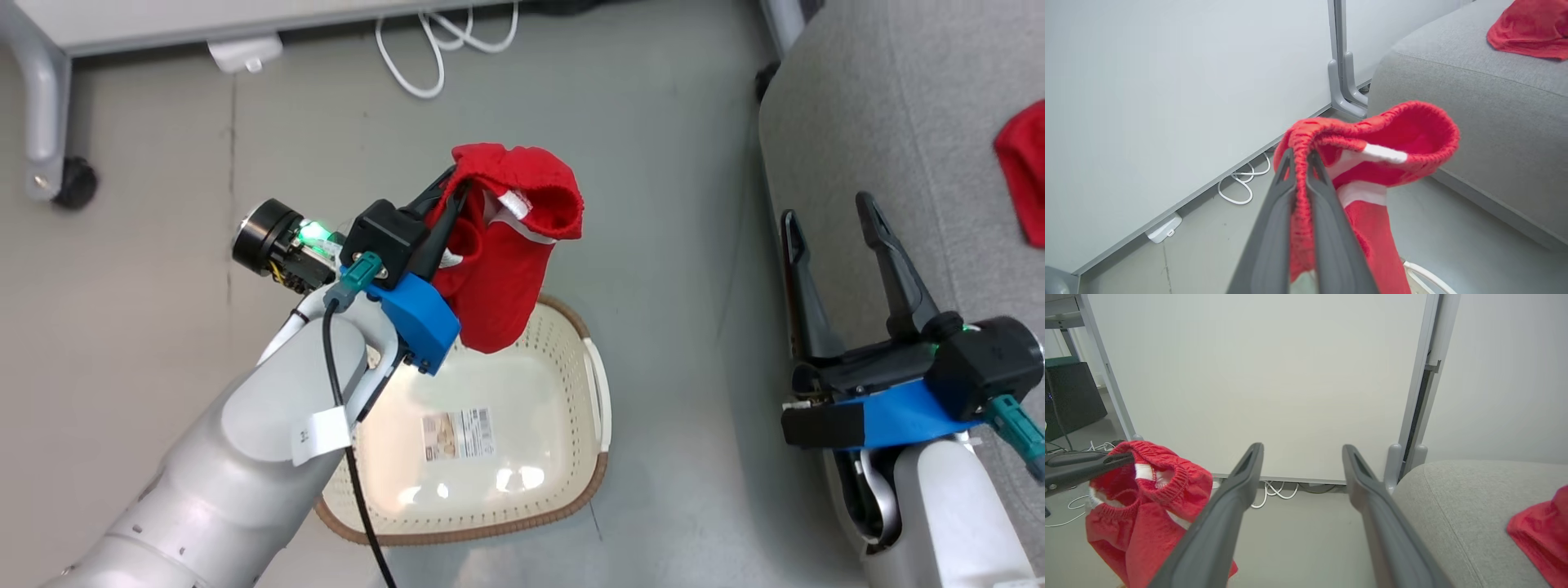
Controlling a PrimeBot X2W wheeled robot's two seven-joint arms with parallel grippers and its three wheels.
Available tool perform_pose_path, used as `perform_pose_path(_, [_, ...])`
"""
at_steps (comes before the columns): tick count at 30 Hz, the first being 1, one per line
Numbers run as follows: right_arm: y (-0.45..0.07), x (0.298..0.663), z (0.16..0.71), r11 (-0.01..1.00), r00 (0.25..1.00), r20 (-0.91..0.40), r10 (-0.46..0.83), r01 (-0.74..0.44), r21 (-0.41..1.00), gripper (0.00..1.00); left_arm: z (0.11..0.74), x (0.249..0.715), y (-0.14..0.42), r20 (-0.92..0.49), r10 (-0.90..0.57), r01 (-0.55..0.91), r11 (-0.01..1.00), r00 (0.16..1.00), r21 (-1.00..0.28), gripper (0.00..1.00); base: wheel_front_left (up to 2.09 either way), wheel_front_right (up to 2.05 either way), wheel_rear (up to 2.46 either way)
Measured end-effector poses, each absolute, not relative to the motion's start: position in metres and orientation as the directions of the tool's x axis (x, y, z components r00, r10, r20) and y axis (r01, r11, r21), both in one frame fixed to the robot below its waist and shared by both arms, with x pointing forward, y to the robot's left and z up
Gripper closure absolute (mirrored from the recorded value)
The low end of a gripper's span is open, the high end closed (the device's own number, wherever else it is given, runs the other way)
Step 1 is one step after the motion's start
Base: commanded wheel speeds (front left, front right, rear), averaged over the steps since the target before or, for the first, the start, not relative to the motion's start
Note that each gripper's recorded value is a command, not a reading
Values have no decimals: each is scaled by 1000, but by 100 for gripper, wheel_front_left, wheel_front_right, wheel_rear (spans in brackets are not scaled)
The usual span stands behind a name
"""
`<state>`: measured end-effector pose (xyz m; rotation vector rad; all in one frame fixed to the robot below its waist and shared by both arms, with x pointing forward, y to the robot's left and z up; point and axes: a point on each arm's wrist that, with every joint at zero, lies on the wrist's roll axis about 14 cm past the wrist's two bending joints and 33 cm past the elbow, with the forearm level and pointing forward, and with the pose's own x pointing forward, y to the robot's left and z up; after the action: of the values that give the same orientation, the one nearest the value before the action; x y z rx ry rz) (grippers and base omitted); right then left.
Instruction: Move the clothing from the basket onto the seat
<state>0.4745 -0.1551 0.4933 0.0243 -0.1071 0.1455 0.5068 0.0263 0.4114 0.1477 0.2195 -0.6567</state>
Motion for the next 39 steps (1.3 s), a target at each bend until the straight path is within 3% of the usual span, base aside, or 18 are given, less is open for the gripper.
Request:
perform_pose_path(15, [-160, 413, 524, 990, 982, 146, 123, -130, 45, 0, 519, 468, 28, -13, -589, 584, 799, 808, 146, 100, 0, 0, 0])
perform_pose_path(25, [-143, 400, 532, 983, 972, 165, 169, -178, 40, 0, 552, 449, 36, 63, -579, 562, 808, 813, 175, 100, 0, 0, 0])
perform_pose_path(39, [-72, 414, 539, 899, 885, 160, 437, -425, -102, 0, 548, 443, 35, 55, -586, 571, 804, 809, 169, 100, 0, 0, 0])
